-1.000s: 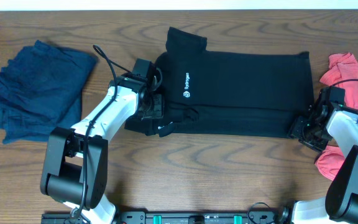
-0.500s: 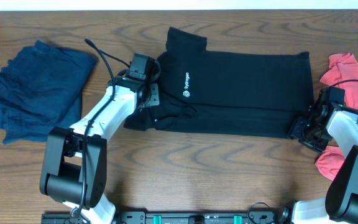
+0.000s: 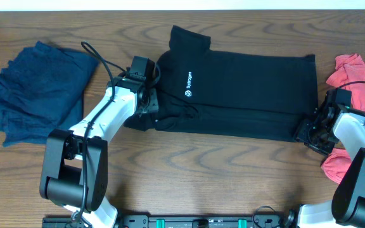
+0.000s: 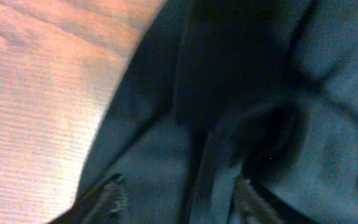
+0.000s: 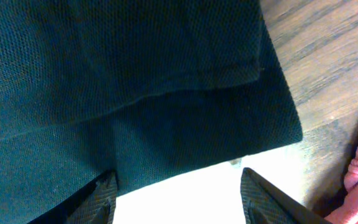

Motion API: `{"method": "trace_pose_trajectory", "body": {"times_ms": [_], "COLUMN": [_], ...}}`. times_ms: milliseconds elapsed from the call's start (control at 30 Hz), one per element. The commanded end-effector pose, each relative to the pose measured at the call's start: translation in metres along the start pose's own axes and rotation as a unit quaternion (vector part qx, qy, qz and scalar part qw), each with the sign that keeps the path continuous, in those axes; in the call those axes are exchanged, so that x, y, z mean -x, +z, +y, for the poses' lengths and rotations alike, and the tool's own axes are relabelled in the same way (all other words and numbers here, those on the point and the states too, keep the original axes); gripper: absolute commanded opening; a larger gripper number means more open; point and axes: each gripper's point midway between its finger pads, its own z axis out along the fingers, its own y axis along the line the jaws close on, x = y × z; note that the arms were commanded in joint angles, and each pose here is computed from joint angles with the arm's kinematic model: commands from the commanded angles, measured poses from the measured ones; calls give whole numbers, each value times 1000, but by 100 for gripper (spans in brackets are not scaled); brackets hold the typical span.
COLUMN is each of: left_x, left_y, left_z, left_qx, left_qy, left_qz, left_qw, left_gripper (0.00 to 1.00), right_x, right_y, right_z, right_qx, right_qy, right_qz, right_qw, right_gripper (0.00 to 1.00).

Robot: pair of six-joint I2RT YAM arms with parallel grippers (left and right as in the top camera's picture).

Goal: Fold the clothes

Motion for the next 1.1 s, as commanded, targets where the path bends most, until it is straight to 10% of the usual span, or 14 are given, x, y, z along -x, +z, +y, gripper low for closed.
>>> {"method": "trace_pose_trajectory", "body": {"times_ms": [0, 633, 833, 1067], "left_x": [-4, -6, -2, 44], "left_y": [-13, 12, 16, -12], "left_z": [-8, -49, -61, -70], "left_qx": [-31, -83, -110, -135], "left_qy": [-3, 59, 69, 73], "left_qz": [7, 8, 2, -75], "left_qw": [1000, 995, 991, 985], "left_gripper": [52, 38, 8, 6], "right_x": [1, 1, 1, 1], "right_y": [-4, -4, -4, -4], "right_z": [0, 0, 0, 0], "right_qx": [-5, -5, -5, -5], "right_qy": [-9, -9, -9, -9], "right_qz": [-9, -9, -9, -9], "right_qw": [1000, 1000, 1000, 1000], "right_gripper": [62, 62, 61, 61]}}
